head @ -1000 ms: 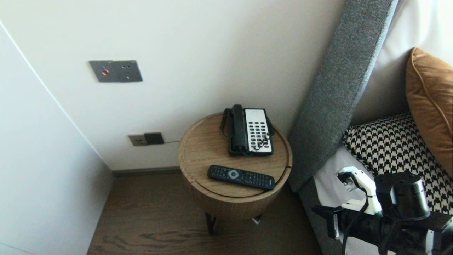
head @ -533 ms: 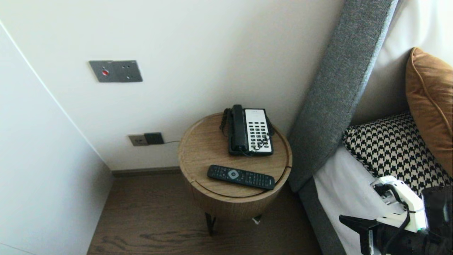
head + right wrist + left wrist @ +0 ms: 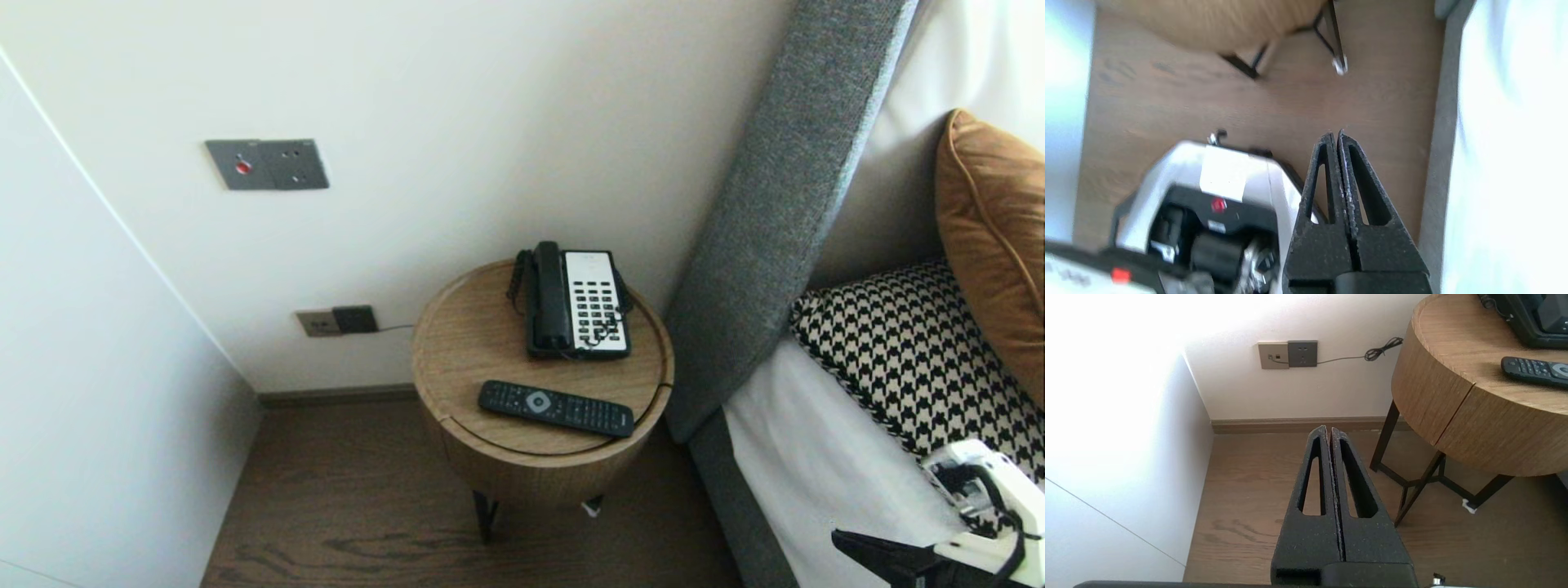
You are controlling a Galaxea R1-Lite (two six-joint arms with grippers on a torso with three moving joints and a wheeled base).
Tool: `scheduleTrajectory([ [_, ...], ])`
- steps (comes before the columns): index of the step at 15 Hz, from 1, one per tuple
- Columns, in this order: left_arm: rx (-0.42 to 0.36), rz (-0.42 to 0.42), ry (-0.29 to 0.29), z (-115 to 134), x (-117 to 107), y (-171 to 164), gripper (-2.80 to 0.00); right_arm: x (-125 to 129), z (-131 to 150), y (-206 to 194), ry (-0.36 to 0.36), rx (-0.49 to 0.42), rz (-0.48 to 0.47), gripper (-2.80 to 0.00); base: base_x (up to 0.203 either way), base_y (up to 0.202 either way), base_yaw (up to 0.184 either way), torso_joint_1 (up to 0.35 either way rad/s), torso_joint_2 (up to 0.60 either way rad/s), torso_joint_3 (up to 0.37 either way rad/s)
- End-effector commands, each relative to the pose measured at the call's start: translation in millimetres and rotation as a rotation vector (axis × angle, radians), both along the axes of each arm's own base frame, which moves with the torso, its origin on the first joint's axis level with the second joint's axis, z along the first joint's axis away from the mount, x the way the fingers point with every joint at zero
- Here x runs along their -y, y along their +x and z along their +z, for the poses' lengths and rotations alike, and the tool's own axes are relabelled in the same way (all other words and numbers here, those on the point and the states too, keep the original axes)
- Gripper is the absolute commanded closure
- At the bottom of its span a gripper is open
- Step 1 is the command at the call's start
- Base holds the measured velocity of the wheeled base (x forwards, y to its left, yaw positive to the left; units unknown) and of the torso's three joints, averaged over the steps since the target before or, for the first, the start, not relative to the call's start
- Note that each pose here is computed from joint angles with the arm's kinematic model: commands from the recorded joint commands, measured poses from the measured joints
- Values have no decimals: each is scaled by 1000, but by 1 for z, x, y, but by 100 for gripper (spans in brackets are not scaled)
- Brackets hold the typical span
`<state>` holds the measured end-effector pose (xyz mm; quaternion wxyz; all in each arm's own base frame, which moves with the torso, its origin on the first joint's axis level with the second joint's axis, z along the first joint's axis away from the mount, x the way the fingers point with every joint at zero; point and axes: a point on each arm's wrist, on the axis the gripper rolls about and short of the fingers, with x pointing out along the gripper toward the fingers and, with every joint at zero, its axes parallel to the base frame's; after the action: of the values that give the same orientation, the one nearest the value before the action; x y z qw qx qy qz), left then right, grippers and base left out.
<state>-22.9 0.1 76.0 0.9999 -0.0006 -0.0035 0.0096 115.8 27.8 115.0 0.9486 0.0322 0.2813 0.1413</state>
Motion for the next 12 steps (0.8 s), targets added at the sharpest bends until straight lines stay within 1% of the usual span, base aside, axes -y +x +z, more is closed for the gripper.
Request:
scheduleTrajectory([
  [1, 2, 1, 0, 0, 0, 0, 0, 5, 1, -12, 1, 18, -19, 0, 0, 0, 0, 0, 0, 0],
  [3, 2, 1, 0, 0, 0, 0, 0, 8, 3, -18, 7, 24, -21, 0, 0, 0, 0, 0, 0, 0],
  [7, 2, 1, 0, 0, 0, 0, 0, 12, 1, -40, -35, 41, 1, 0, 0, 0, 0, 0, 0, 0],
  [10, 2, 1, 0, 0, 0, 0, 0, 18, -9, -54, -75, 51, -27, 0, 0, 0, 0, 0, 0, 0],
  [12, 2, 1, 0, 0, 0, 0, 0, 20, -14, -61, -83, 62, -38, 0, 0, 0, 0, 0, 0, 0],
])
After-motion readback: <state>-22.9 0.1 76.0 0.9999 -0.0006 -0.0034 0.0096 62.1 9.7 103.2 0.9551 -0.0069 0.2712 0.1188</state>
